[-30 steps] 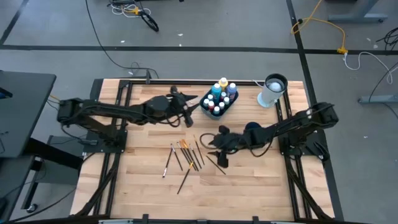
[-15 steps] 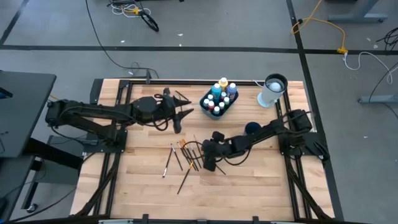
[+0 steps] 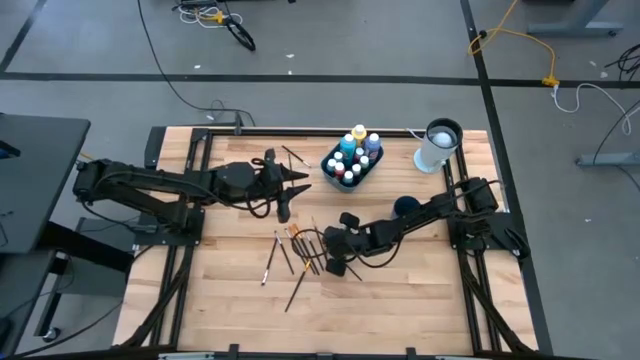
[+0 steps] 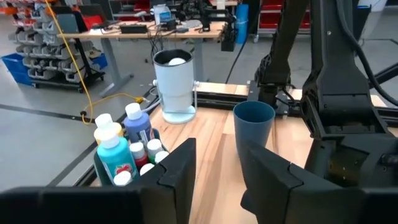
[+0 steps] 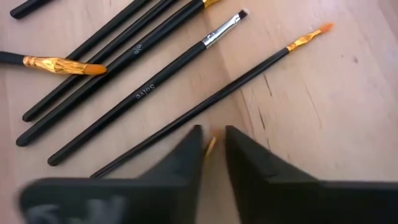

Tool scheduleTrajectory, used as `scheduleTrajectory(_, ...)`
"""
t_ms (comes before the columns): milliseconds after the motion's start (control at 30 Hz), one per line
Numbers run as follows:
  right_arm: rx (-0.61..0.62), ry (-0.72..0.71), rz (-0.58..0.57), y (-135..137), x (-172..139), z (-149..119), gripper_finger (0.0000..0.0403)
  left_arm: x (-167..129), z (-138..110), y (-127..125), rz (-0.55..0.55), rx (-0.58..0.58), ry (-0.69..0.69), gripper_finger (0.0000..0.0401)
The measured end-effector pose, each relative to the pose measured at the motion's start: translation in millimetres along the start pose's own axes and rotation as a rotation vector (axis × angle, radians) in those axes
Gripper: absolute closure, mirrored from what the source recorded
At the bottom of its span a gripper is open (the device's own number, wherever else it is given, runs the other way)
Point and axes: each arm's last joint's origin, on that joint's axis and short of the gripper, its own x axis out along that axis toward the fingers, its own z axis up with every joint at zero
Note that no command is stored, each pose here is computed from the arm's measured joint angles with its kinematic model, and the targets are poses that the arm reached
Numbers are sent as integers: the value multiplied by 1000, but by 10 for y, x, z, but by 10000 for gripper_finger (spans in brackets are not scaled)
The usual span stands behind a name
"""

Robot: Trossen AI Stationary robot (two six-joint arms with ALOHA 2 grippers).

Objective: Pick & Place Paint Supplies
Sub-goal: Put the golden paint brush into the blue cup

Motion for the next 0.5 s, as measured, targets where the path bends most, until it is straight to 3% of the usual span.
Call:
scheduleTrajectory(100,-1,4,0,-4,3,-4,391,0,-6,3,7,-16,6,275)
scheduleTrajectory(333,-15,6,30,-23,-105,41,400,1,-11,3,8,-15,11,293)
scheduleTrajectory(500,-30,-52,39,-70,-542,223,401,1,-14,3,8,-14,14,307)
